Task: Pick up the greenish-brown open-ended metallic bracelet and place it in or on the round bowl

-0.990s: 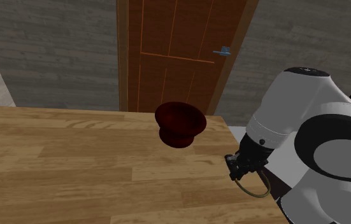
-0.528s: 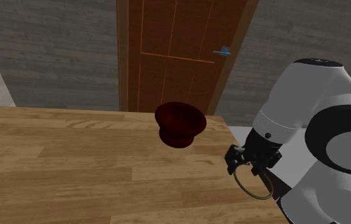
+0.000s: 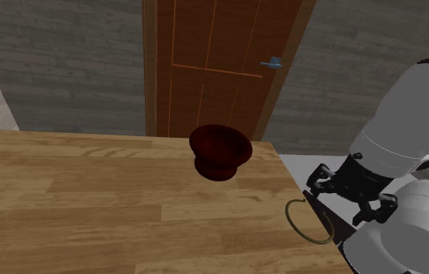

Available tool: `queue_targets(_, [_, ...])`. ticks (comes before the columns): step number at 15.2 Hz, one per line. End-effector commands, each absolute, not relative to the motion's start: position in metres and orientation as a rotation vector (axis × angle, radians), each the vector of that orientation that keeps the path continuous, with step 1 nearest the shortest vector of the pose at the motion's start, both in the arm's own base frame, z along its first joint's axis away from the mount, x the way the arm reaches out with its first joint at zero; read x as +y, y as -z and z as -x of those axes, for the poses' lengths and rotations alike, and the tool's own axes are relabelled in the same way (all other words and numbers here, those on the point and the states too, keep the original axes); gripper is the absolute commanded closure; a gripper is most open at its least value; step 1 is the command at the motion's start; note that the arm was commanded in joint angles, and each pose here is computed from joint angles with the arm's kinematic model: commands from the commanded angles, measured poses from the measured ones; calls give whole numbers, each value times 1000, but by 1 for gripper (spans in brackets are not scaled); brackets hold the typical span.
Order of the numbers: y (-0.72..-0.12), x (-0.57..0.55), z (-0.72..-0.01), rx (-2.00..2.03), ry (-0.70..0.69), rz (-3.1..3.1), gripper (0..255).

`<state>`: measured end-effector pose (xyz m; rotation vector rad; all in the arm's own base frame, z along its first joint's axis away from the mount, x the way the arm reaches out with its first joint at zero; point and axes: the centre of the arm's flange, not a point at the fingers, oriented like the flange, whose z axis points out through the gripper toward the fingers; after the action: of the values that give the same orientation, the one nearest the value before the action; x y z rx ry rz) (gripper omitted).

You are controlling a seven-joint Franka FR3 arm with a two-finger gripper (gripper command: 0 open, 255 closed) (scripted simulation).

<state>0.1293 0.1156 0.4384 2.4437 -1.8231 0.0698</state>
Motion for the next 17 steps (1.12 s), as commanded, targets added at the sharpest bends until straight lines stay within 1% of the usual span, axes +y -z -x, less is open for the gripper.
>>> queue_targets(1, [-426,114,-119,-1851,4,-2379,0])
queue_targets(6, [-397,111,-116,-1851,4,-2379,0])
queue_targets(14, [-397,111,-116,-1851,4,-2379,0])
queue_targets(15, [-397,110,-116,-1851,4,-2379,255])
queue_targets(17, [-399,110,-115,-1851,4,-2379,255])
